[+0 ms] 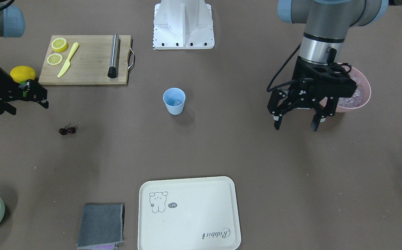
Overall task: Put ice and cherries in cup
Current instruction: 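Lower the right gripper onto the dark cherries and grasp their stems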
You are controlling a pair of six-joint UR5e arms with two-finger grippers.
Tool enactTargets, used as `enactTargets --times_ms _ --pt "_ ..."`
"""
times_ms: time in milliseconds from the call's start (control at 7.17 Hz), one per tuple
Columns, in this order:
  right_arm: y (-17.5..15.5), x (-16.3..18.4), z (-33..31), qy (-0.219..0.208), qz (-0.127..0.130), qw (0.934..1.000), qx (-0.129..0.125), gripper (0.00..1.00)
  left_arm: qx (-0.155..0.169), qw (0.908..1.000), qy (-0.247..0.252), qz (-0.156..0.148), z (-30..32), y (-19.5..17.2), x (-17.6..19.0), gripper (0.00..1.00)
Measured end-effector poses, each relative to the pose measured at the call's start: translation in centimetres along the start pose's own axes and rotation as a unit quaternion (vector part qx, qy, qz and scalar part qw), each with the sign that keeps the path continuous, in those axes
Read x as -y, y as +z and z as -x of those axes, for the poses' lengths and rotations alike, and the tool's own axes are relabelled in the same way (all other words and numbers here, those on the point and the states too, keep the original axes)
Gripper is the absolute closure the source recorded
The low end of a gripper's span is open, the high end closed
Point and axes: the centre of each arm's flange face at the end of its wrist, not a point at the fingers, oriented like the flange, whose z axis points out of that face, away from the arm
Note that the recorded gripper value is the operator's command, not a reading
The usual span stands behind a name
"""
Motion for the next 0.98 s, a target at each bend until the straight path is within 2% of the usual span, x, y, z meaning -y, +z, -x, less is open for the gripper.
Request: enactTargets --times_ms 140,419,698,977 --pt "2.5 0.3 0.4 -0.019 -0.007 0.9998 -0.007 0.00 0.001 0.9998 -0.005 0.022 1.4 0.4 0.1 0.02" --pt "6.9 1.0 -0.1 -0.083 -0.034 0.9959 0.006 0.00 -0.002 0.9992 -0.009 0.038 2.2 0.3 0.1 0.02" --pt "9.4 0.2 1.1 -0.182 -0.035 0.9826 0.013 0.00 -0.006 0.9993 -0.009 0.036 2.3 -0.3 0.0 0.02" --pt "11.3 -1.1 -0.4 -0.234 -0.022 0.9720 0.000 0.00 -0.011 0.9993 -0.008 0.034 2.3 -1.1 -0.3 0.02"
